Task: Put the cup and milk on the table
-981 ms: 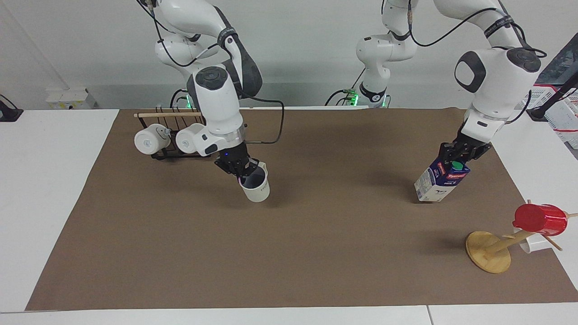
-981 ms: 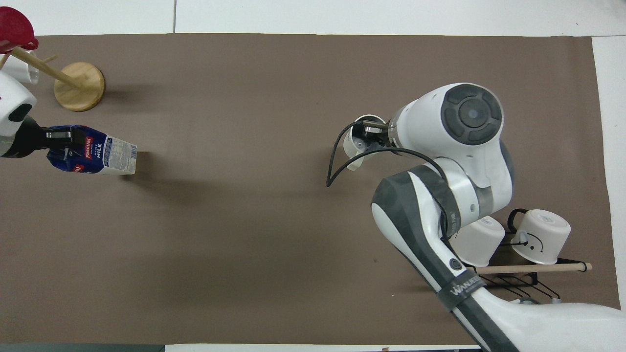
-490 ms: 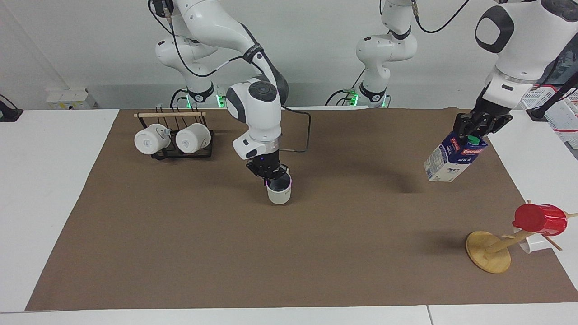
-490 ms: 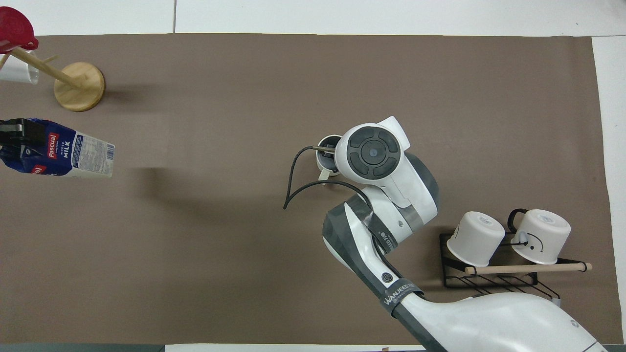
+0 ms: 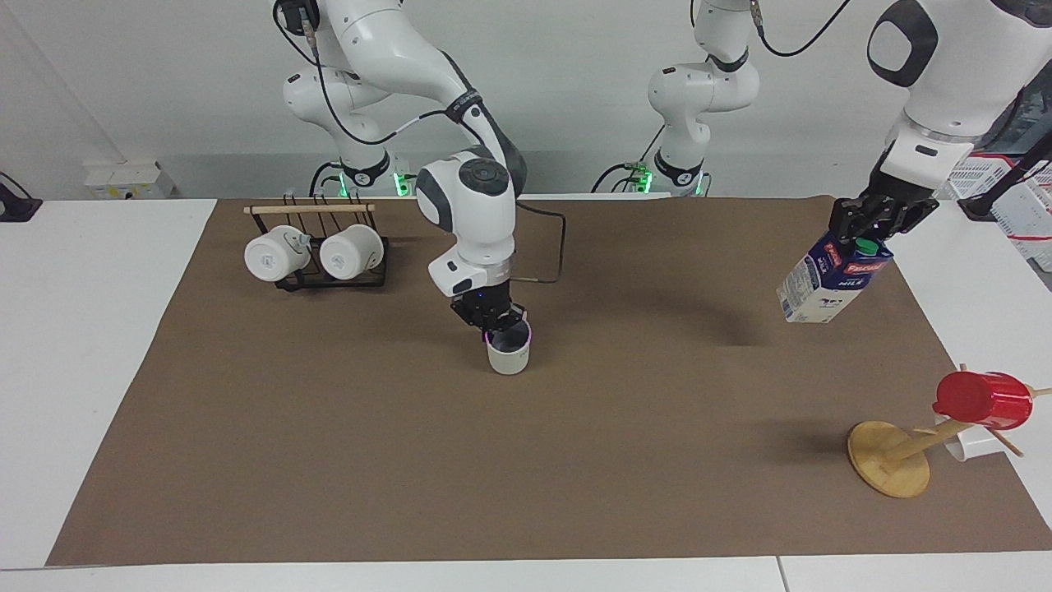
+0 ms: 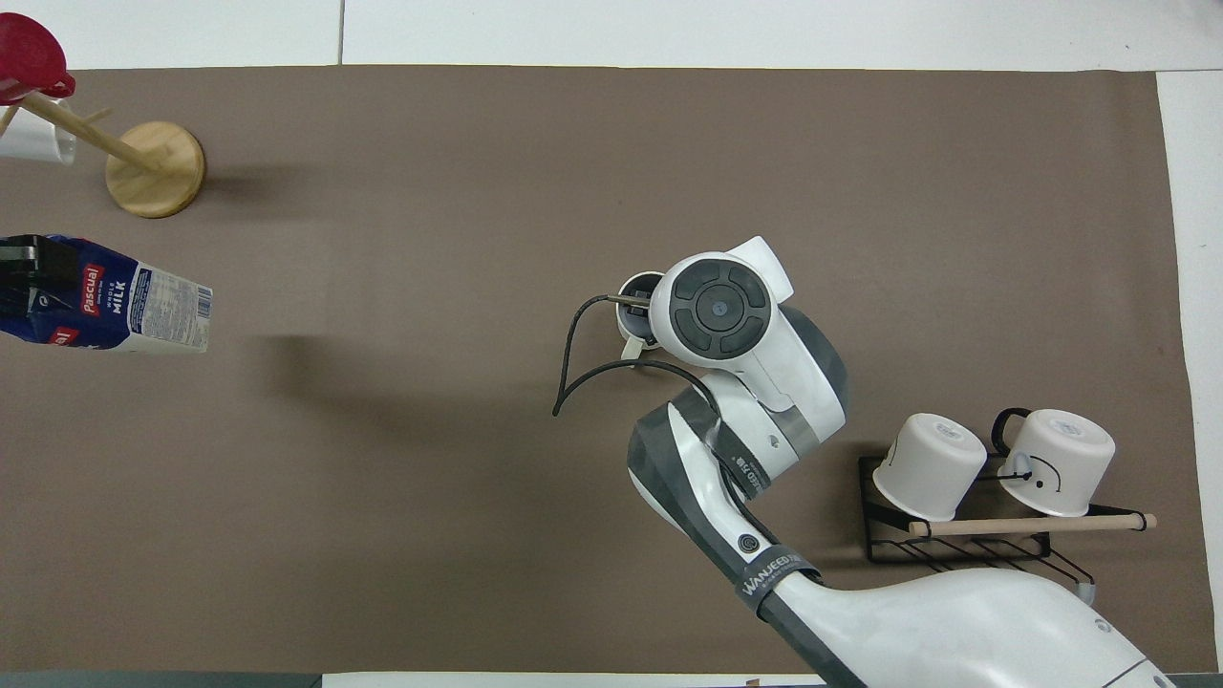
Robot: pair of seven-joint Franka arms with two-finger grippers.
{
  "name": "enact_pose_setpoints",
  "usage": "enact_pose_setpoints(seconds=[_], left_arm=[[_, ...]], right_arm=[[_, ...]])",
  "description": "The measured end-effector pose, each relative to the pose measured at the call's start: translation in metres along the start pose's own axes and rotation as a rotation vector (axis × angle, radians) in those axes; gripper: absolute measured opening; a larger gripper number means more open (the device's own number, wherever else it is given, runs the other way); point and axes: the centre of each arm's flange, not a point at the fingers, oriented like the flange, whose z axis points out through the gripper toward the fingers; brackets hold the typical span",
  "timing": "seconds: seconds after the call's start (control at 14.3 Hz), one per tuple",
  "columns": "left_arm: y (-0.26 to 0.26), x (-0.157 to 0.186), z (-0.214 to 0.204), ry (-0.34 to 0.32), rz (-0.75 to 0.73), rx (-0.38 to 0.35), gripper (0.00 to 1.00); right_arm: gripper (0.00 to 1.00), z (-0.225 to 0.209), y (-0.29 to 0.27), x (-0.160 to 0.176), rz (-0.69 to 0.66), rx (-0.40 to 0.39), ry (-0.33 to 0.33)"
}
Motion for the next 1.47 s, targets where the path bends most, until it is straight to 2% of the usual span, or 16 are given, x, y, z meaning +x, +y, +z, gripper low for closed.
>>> enact_pose_setpoints(seconds=[0.07,0.14,0.28,0.49,0.63,0.77,1.05,1.26,1.47], left_arm=[[0.000,0.000,0.000,0.001,-0.001,0.000,0.41],[0.000,0.000,-0.001,0.002,-0.002,0.000,0.41],[0.001,-0.001,-0.002,0.003,-0.002,0.000,0.41],[0.010,-0.001,-0.002,0.000,0.004,-0.002,0.41],[0.043,-0.001,-0.002,-0.001,-0.012,-0.007,0.41],[0.097,-0.004,-0.001,-0.001,-0.025,-0.014,0.41],[0.209,-0.017,0.012,0.011,-0.068,-0.036,0.41],[0.287,-0.032,0.033,0.027,-0.103,-0.033,0.41],[0.367,-0.054,0.064,0.031,-0.123,-0.015,0.41]], right_arm=[[0.04,0.000,0.000,0.000,0.000,0.005,0.004],[0.09,0.000,0.000,0.001,0.002,0.007,0.006],[0.29,-0.005,0.006,0.009,0.017,0.010,0.014],[0.61,-0.040,0.047,0.044,0.025,-0.003,0.028],[0.84,-0.080,0.088,0.068,-0.007,-0.037,0.014],[1.00,-0.121,0.127,0.082,-0.042,-0.069,-0.008],[1.00,-0.186,0.226,0.106,-0.126,-0.080,-0.037],[1.00,-0.208,0.301,0.116,-0.172,-0.080,-0.076],[1.00,-0.234,0.336,0.115,-0.155,-0.065,-0.139]])
